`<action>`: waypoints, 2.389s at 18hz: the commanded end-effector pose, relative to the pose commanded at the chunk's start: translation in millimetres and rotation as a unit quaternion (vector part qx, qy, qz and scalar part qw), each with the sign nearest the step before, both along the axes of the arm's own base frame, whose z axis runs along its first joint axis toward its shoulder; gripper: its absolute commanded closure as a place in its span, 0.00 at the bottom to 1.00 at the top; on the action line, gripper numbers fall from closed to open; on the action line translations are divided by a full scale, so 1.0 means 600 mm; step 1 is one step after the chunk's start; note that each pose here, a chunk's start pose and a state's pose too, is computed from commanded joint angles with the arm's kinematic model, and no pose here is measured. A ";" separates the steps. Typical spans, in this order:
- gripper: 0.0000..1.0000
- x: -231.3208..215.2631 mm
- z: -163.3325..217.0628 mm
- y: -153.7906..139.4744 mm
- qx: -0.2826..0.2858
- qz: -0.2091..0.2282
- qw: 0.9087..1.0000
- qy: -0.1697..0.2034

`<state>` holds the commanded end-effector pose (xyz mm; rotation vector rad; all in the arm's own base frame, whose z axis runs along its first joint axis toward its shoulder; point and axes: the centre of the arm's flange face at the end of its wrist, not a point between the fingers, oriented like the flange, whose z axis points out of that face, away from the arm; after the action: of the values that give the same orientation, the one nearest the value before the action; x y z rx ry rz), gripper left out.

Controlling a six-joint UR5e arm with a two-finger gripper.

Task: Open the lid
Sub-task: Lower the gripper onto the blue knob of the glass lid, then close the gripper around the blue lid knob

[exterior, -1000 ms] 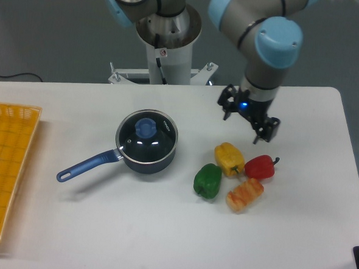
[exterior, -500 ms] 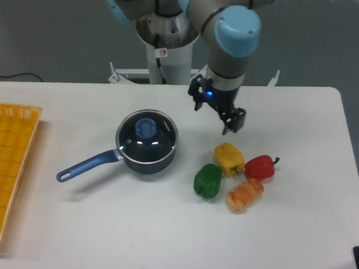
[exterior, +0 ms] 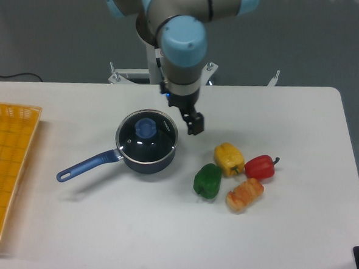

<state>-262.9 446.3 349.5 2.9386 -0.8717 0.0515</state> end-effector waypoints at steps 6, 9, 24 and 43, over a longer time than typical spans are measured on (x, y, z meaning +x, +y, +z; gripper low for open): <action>0.00 0.041 -0.030 0.006 0.019 -0.030 0.999 0.015; 0.00 0.049 -0.039 0.002 0.022 -0.032 0.999 0.016; 0.00 0.049 -0.060 0.019 0.033 -0.038 0.999 0.009; 0.00 0.073 -0.097 0.030 0.031 -0.046 0.998 0.011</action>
<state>-218.9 464.6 291.0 2.9461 -1.0212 -0.0135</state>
